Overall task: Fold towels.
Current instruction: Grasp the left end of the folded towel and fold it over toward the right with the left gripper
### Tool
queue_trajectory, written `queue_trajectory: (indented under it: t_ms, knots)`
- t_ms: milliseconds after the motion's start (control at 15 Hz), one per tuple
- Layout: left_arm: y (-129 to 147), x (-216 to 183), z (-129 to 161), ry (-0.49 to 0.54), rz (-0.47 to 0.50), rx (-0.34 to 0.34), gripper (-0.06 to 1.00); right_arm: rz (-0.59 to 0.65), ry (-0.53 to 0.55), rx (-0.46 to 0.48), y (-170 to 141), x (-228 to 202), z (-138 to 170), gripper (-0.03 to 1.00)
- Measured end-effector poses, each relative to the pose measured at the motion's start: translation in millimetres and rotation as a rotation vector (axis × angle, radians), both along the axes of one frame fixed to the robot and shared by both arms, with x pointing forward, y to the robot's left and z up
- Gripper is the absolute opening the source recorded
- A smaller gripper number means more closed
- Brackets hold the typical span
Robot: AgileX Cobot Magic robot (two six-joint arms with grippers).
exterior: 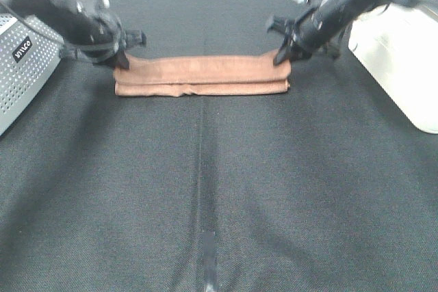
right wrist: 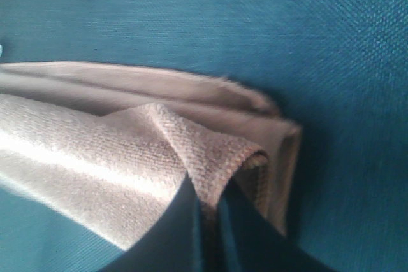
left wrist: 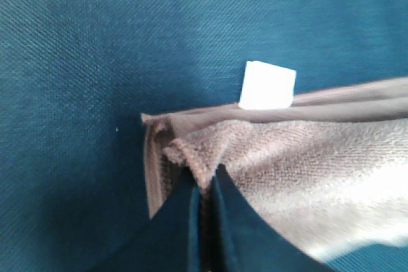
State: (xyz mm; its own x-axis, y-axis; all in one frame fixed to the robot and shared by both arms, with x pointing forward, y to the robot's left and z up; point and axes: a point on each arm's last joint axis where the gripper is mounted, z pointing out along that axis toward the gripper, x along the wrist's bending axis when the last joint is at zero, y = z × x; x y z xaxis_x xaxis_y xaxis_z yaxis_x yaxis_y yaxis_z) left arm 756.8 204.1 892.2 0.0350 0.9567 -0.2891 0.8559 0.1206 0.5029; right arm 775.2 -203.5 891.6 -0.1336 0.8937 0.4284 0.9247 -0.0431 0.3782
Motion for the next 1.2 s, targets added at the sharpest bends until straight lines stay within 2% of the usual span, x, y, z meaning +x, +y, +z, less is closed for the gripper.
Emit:
queue_trajectory:
  t_ms: [67,133,333,400,533,667,867,1067,1200]
  knots:
    - [0,1,-3,-0.004,0.003,0.001,0.09,-0.006,0.007,-0.001,0,1,-6,0.04]
    - [0,2,-3,-0.012,0.006,0.001,0.2,-0.007,0.011,-0.003,0,1,-8,0.14]
    - [0,3,-1,-0.019,0.005,-0.001,0.63,-0.01,-0.003,0.002,0,2,-5,0.65]
    - [-1,4,5,-0.015,-0.01,0.005,0.74,0.007,0.002,-0.002,0,2,0,0.76]
    - [0,7,14,0.0,-0.008,0.025,0.76,0.038,0.01,-0.023,0,1,14,0.8]
    - [3,7,17,0.032,0.04,0.029,0.77,0.033,0.006,-0.042,-2,1,27,0.81]
    - [4,6,11,0.064,0.057,0.027,0.77,0.028,0.008,-0.059,-3,0,28,0.81]
    - [0,5,-11,0.122,0.081,-0.032,0.77,0.028,0.008,-0.06,-3,0,28,0.81]
    - [-1,6,-16,0.12,0.089,-0.049,0.76,0.027,0.006,-0.06,-3,0,28,0.81]
